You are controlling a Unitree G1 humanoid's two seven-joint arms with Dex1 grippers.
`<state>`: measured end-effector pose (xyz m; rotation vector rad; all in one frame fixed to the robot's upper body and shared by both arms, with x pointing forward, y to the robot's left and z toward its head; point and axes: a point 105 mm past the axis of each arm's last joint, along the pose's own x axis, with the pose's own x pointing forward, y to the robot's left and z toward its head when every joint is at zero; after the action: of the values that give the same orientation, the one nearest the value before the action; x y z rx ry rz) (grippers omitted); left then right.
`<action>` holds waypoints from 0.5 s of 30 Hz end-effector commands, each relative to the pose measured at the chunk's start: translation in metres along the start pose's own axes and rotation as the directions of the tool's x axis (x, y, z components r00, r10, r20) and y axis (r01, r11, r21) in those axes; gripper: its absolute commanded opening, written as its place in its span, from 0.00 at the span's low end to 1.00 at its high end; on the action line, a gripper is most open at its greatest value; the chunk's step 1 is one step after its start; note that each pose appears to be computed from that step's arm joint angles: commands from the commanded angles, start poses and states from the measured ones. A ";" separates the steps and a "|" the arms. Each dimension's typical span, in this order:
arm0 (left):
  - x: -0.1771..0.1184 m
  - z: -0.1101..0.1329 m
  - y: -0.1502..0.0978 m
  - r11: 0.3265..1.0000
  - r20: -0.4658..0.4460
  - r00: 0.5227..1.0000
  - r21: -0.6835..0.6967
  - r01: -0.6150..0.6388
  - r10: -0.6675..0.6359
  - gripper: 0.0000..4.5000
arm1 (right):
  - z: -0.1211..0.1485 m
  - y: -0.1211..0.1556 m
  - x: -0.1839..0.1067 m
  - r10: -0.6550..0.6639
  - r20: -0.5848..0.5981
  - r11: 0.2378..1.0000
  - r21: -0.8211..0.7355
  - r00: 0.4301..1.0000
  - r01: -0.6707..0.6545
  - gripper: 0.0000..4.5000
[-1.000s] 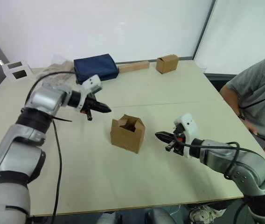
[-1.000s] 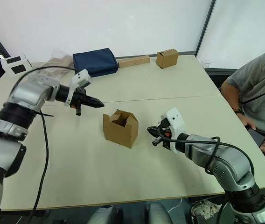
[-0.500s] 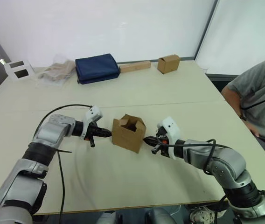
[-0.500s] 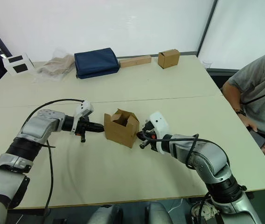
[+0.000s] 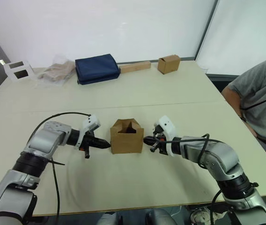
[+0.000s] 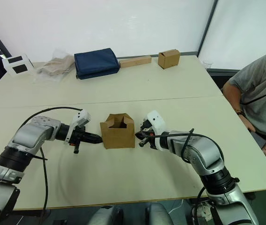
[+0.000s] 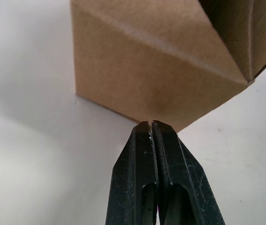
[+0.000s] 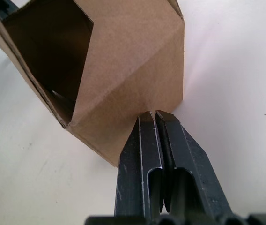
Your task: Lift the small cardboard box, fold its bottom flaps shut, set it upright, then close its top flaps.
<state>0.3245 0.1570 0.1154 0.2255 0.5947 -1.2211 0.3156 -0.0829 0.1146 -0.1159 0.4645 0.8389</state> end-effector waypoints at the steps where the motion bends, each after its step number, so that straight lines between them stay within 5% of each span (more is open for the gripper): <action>1: -0.021 0.019 0.008 0.996 0.072 0.995 0.056 -0.074 0.070 0.01 | 0.024 -0.009 -0.012 -0.033 0.099 0.999 -0.026 0.995 0.035 0.00; 7: -0.040 0.054 0.005 0.995 0.259 0.963 0.043 -0.085 0.071 0.01 | 0.062 -0.006 -0.026 0.034 0.279 0.998 -0.053 0.960 -0.020 0.00; 15: -0.019 0.062 -0.006 0.999 0.274 0.962 0.051 0.005 -0.019 0.01 | 0.059 0.017 -0.008 0.231 0.242 0.970 -0.134 0.942 -0.203 0.00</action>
<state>0.3357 0.1518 0.1675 0.0725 0.3548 -1.2116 0.3233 -0.0714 0.1695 -0.0420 0.2177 1.0124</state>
